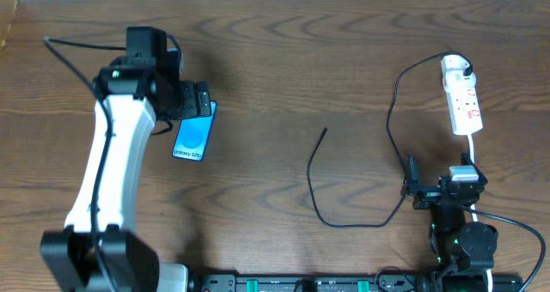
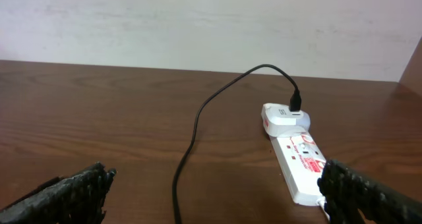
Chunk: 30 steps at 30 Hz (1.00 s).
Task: Plug charger to phone and switch on socket
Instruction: 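Move the left gripper forward over the blue phone, then lower the left gripper onto the phone's top edge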
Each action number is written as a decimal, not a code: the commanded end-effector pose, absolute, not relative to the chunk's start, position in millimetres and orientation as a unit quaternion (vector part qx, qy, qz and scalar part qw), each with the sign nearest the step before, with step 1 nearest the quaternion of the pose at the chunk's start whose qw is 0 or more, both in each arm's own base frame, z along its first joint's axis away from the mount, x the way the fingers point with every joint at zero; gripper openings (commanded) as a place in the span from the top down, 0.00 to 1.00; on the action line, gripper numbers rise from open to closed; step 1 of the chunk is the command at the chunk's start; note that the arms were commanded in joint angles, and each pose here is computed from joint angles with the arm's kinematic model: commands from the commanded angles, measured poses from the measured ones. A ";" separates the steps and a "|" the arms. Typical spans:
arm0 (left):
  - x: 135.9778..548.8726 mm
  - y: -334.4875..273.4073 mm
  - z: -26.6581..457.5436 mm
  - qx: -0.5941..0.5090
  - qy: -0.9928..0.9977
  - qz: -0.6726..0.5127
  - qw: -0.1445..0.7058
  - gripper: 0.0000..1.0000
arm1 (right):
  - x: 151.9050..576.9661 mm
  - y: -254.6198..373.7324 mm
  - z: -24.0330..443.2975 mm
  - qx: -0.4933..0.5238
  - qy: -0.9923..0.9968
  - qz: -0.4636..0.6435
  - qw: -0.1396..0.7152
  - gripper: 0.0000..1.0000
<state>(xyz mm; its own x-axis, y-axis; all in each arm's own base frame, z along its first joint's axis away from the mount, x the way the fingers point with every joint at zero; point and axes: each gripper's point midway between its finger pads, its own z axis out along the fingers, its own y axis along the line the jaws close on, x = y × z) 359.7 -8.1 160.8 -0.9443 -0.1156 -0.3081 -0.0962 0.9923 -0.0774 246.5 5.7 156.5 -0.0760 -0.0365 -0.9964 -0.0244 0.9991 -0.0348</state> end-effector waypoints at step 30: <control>381.3 2.1 20.4 -0.005 0.999 0.021 -0.024 0.02 | 246.3 2.7 156.0 -0.020 0.734 -0.013 0.679 0.01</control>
<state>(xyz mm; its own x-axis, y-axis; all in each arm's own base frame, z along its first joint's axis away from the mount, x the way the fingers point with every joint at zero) 376.1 1.8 26.3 -0.9984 -0.0300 0.0474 -0.0284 0.9990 0.0334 246.5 5.7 156.5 -0.0760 -0.0365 -0.9964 -0.0244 0.9991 -0.0348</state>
